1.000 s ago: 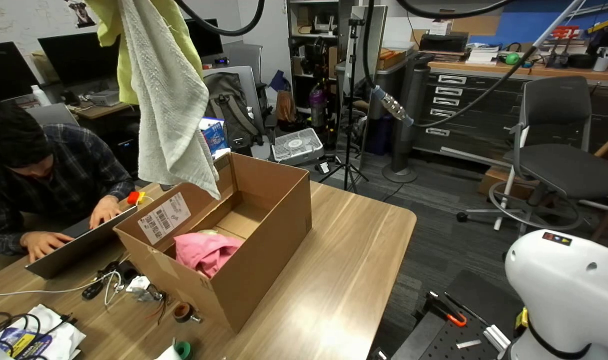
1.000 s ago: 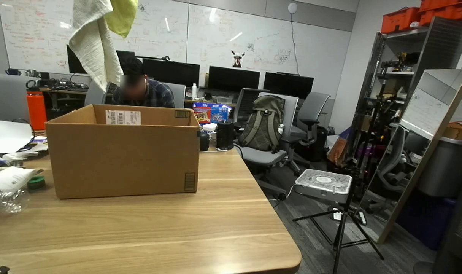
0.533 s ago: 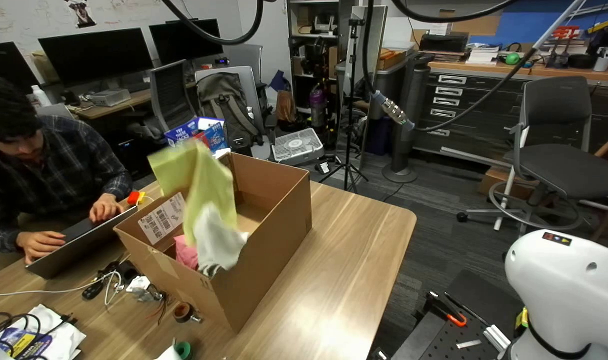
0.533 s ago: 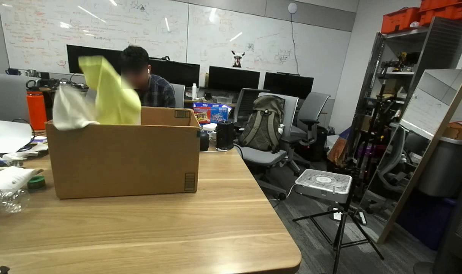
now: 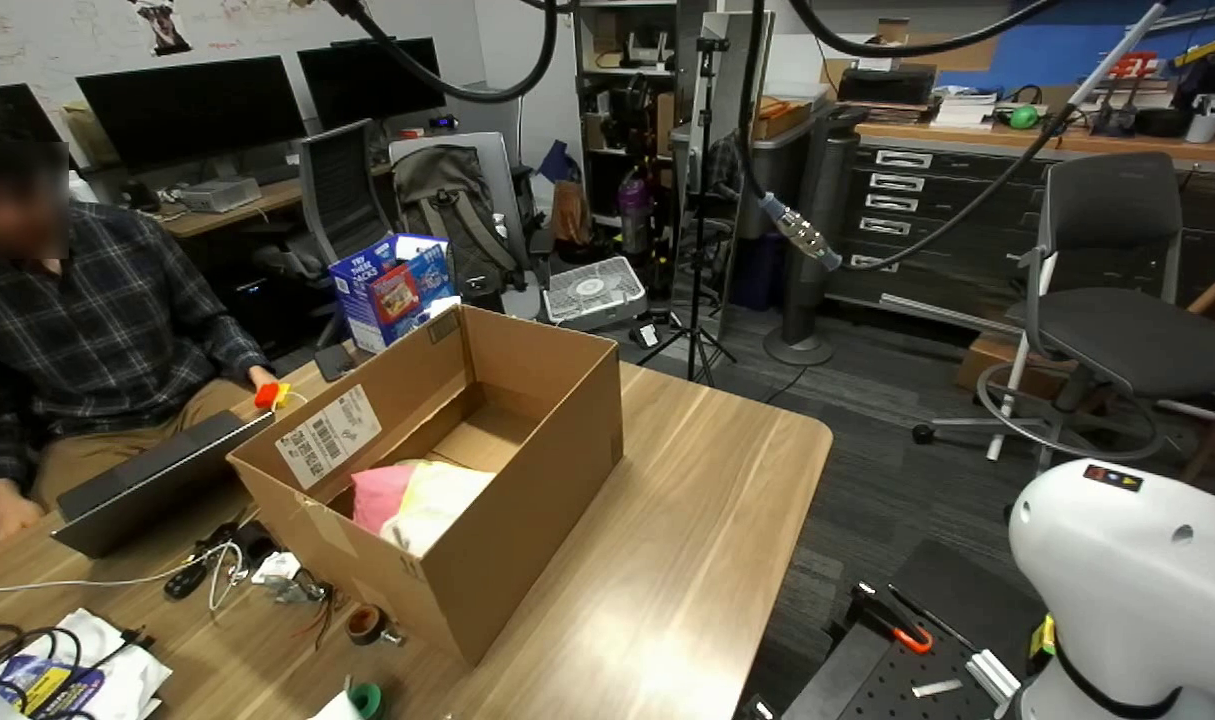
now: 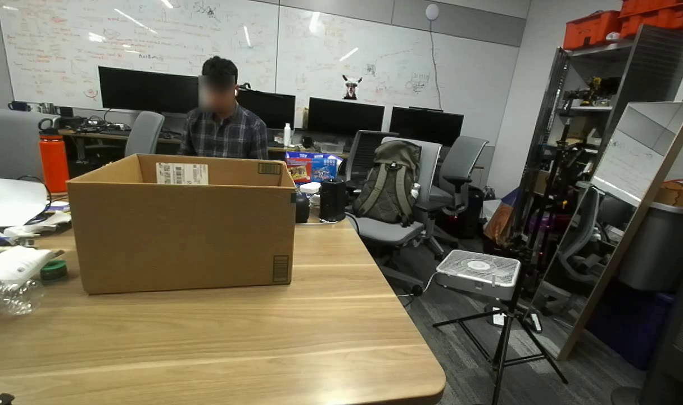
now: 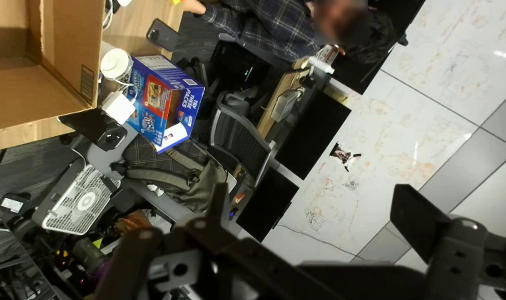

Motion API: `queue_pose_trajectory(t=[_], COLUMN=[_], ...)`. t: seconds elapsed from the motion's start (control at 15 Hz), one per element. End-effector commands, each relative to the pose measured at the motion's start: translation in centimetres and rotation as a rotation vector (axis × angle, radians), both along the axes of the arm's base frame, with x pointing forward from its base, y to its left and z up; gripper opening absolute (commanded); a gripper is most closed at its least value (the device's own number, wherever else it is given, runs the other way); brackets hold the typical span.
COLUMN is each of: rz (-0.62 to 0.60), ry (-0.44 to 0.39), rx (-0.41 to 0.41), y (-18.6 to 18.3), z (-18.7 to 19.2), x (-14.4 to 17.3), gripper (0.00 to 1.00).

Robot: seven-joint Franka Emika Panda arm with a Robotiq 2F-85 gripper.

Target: Pick the clothes on the table and put them in the box

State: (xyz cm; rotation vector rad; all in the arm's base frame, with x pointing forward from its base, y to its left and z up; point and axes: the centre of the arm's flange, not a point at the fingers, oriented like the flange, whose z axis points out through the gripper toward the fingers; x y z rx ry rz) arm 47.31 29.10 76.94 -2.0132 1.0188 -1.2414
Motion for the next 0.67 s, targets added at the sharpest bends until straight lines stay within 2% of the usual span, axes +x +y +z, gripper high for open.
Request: queue_pose_trajectory(t=[0.0, 0.33, 0.6], rz=[0.117, 0.237, 0.330], ry=[0.114, 0.290, 0.428], rx=[-0.063, -0.228, -0.351], y=[-2.6, -7.0, -12.1], z=[-0.4, -4.5, -8.5], x=[-2.8, -6.9, -9.6], gripper=[1.00, 1.00, 1.00])
